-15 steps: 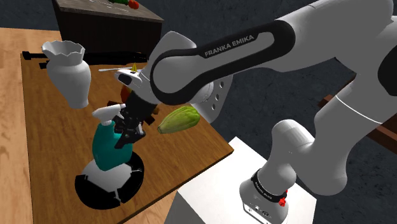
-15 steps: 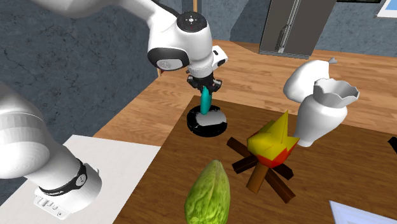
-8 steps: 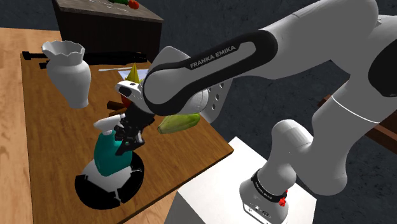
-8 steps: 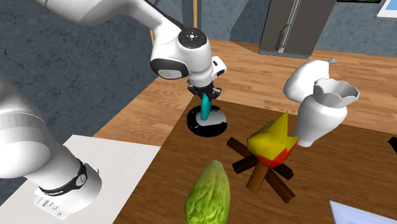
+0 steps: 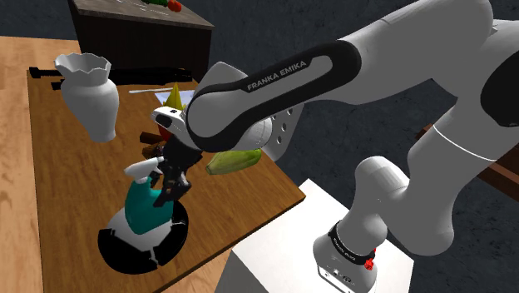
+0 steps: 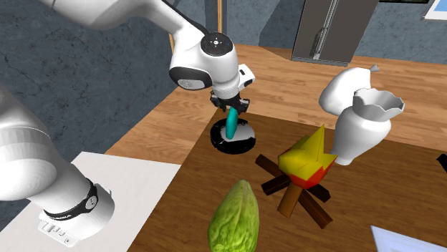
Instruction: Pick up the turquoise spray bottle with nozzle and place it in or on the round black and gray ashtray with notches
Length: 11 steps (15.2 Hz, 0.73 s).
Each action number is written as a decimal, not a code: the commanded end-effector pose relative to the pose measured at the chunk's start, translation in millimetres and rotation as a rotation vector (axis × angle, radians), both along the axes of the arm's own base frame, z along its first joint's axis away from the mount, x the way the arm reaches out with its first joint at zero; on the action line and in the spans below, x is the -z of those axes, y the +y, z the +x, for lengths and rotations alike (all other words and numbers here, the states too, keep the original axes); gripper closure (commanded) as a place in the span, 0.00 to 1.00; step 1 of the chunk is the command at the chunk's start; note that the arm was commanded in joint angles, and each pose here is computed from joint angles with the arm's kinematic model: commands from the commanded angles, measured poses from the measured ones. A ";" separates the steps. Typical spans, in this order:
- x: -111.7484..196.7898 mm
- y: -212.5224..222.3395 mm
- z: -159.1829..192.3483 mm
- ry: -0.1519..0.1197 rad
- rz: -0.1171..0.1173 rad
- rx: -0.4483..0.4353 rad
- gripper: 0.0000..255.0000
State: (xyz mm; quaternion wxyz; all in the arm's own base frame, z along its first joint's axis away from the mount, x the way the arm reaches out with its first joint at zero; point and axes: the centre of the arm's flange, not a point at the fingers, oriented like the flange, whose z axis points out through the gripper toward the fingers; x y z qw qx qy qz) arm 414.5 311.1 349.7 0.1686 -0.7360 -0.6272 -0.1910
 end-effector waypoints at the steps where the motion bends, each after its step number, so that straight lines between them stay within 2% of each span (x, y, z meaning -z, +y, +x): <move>1: 0.0 0.0 0.0 0.000 0.000 0.000 0.00; 5: 0.0 0.0 0.0 0.000 0.000 0.000 0.00; 9: -43.6 -24.4 -3.5 0.000 0.000 0.000 0.00; 11: -43.6 -24.4 -3.5 0.000 0.000 0.000 0.00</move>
